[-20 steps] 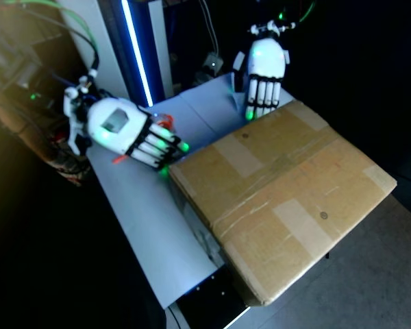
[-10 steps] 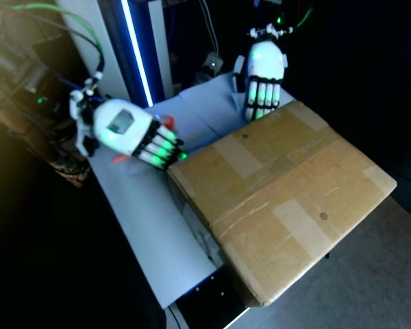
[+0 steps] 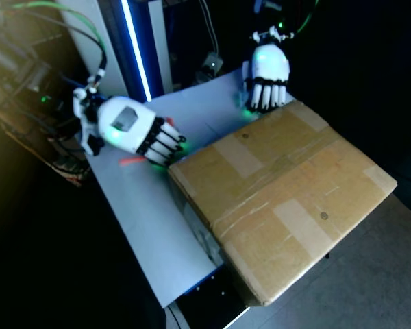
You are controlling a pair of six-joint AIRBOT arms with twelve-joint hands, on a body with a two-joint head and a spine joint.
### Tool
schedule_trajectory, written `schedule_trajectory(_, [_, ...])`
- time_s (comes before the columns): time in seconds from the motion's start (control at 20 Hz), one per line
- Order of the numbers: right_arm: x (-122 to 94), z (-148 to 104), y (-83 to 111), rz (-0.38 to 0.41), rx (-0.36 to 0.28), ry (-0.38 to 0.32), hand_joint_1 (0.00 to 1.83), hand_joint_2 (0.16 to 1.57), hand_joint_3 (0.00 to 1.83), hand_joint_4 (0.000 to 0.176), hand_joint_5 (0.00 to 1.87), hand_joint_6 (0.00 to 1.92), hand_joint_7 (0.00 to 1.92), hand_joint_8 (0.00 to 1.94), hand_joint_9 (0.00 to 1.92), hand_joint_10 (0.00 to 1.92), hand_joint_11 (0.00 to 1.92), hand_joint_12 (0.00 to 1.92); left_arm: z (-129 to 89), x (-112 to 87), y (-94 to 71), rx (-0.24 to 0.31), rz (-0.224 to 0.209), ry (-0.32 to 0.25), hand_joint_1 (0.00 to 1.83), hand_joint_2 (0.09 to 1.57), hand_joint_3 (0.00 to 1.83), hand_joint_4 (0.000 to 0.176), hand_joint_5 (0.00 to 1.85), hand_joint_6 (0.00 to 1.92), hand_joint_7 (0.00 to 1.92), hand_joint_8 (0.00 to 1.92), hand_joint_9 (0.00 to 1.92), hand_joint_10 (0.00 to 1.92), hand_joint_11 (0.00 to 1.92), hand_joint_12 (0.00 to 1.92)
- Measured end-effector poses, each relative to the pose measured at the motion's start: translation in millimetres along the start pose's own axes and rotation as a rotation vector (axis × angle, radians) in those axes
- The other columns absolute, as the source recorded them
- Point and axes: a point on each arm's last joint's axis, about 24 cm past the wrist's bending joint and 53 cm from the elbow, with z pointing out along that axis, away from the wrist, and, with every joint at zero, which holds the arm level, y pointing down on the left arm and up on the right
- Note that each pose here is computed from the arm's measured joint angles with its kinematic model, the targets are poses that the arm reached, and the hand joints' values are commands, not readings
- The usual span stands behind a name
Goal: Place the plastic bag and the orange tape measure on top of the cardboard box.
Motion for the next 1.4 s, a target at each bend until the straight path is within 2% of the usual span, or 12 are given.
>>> schedule_trajectory(0.1, [-2.2,-5.2,2.2,-0.021,0.01,0.016,1.48,1.23,0.0,0.0,0.76,1.1,0.59,1.51,0.68,1.51,0.59,1.78,-1.6,-7.0,-0.8,-0.01,-0.008,-0.001,1.24,1.45,0.0,0.0,0.31,1.88,0.49,1.86,0.32,1.92,0.06,1.92])
schedule_trajectory(0.25, [-11.6,-13.2,5.9,-0.043,0.021,0.009,1.48,1.24,0.0,0.0,0.76,1.08,0.55,1.55,0.66,1.55,0.57,1.79,-9.4,-19.7,5.0,-0.042,-0.003,-0.002,1.23,1.45,0.0,0.0,0.32,1.92,0.5,1.81,0.29,1.91,0.02,1.92])
schedule_trajectory(0.35, [-26.5,-15.5,18.1,-0.058,-0.016,-0.039,1.48,1.24,0.0,0.0,0.76,1.1,0.55,1.58,0.67,1.53,0.57,1.75,-13.5,-30.2,6.4,-0.054,0.004,-0.014,0.97,1.48,0.0,0.0,0.3,1.92,0.5,1.81,0.17,1.61,0.0,1.92])
schedule_trajectory(0.45, [-37.8,-17.9,32.1,-0.075,-0.054,-0.071,1.48,1.23,0.0,0.0,0.75,1.09,0.57,1.55,0.7,1.52,0.59,1.73,-17.8,-50.7,-9.0,-0.01,0.031,-0.075,1.23,1.44,0.0,0.0,0.34,1.8,0.5,1.85,0.33,1.91,0.04,1.92])
schedule_trajectory(0.6, [-58.9,-19.1,47.1,-0.096,-0.101,-0.134,1.48,1.26,0.0,0.0,0.7,1.08,0.54,1.63,0.65,1.61,0.54,1.77,-25.9,-87.2,-23.8,0.044,0.038,-0.188,1.24,1.43,0.0,0.0,0.37,1.79,0.45,1.83,0.37,1.92,0.08,1.92])
schedule_trajectory(0.8, [-80.9,-21.0,63.6,-0.112,-0.151,-0.202,1.34,1.25,0.0,0.0,0.8,0.96,0.58,1.64,0.71,1.7,0.96,1.73,-31.6,-131.4,-42.5,0.109,0.047,-0.316,1.25,1.42,0.0,0.0,0.4,1.79,0.46,1.77,0.39,1.92,0.12,1.92])
schedule_trajectory(0.85, [-87.8,-21.7,68.8,-0.12,-0.166,-0.221,1.36,1.21,0.0,0.0,0.88,0.9,0.67,1.53,0.8,1.53,0.98,1.61,-33.7,-141.4,-48.7,0.13,0.057,-0.347,1.25,1.42,0.0,0.0,0.39,1.79,0.47,1.76,0.39,1.92,0.12,1.92])
schedule_trajectory(0.9, [-96.5,-22.5,74.2,-0.129,-0.182,-0.243,1.25,1.22,0.01,0.0,0.91,0.96,0.65,1.7,0.98,1.85,1.12,1.87,-36.0,-150.1,-54.5,0.149,0.067,-0.376,1.25,1.42,0.0,0.0,0.4,1.8,0.46,1.73,0.41,1.92,0.13,1.92])
schedule_trajectory(1.05, [-121.9,-22.9,86.2,-0.162,-0.221,-0.305,1.24,1.21,0.0,0.0,0.96,0.83,0.68,1.69,1.15,1.89,1.24,1.91,-38.4,-182.0,-68.5,0.201,0.093,-0.467,1.26,1.4,0.0,0.0,0.41,1.74,0.51,1.71,0.44,1.91,0.13,1.92])
schedule_trajectory(1.1, [-128.3,-23.7,89.9,-0.172,-0.234,-0.322,1.16,1.17,0.0,0.0,0.88,1.18,0.99,1.85,1.21,1.85,1.3,1.87,-40.7,-194.7,-72.9,0.217,0.1,-0.506,1.27,1.4,0.0,0.0,0.39,1.71,0.55,1.72,0.41,1.92,0.08,1.92])
schedule_trajectory(1.25, [-144.3,-25.6,99.0,-0.202,-0.263,-0.358,1.18,1.13,0.0,0.0,0.95,1.07,1.01,1.87,1.21,1.85,1.3,1.87,-43.6,-222.8,-86.6,0.264,0.09,-0.601,1.27,1.4,0.0,0.0,0.35,1.68,0.57,1.74,0.42,1.92,0.11,1.92])
schedule_trajectory(1.4, [-158.9,-26.4,96.2,-0.247,-0.251,-0.386,1.18,1.13,0.0,0.0,0.95,1.07,1.01,1.86,1.22,1.85,1.3,1.87,-33.8,-233.3,-93.2,0.29,0.083,-0.625,1.28,1.38,0.0,0.0,0.36,1.58,0.54,1.72,0.55,1.9,0.45,1.92])
